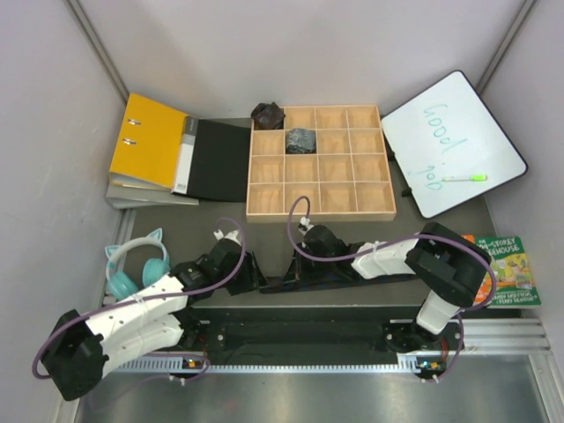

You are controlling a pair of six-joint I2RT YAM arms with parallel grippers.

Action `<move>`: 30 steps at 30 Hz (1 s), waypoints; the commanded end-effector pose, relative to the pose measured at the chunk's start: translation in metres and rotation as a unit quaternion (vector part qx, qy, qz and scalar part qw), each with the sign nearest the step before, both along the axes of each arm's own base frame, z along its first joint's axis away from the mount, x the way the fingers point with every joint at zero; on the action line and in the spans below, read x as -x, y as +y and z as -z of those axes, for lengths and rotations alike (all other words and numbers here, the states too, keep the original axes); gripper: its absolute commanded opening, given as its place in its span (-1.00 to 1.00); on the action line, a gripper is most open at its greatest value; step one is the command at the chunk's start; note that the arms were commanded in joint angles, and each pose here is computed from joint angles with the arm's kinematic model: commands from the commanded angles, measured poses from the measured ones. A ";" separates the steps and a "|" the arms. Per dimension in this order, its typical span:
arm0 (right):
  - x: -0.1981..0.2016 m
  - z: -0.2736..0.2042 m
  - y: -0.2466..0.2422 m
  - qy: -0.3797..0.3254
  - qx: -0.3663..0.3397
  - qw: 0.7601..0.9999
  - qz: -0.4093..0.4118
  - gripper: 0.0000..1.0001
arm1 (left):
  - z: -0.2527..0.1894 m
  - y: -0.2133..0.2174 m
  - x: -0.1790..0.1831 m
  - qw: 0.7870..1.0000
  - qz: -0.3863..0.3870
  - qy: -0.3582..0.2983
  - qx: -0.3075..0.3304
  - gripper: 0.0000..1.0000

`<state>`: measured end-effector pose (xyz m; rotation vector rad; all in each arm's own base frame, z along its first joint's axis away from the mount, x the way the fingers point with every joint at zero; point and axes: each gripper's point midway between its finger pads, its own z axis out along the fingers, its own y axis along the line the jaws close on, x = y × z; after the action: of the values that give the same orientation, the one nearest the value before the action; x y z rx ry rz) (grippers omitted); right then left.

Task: Roll the ties
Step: Roll the tie at the center of the board.

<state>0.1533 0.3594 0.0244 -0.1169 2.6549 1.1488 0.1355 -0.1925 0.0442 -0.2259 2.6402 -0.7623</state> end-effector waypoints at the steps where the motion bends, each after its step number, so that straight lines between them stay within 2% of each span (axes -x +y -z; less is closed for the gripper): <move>1: -0.001 0.009 -0.005 0.000 0.005 1.000 0.005 -0.96 | -0.007 -0.009 -0.013 0.999 -0.028 -0.024 0.036 0.10; 13: 0.005 0.015 -0.011 0.005 -0.001 1.000 0.008 -1.00 | -0.002 -0.005 -0.016 0.995 -0.076 -0.024 0.060 0.19; 19: 0.005 0.015 -0.011 0.006 -0.003 1.000 0.009 -1.00 | 0.002 -0.008 -0.014 0.994 -0.081 -0.017 0.066 0.05; 30: 0.007 0.018 -0.013 0.009 -0.001 1.000 0.009 -1.00 | 0.015 -0.006 -0.017 0.994 -0.095 -0.016 0.058 -0.04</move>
<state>0.1516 0.3586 0.0230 -0.0884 2.6119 1.2076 0.1451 -0.1945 0.0294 -0.4721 2.5459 -0.8268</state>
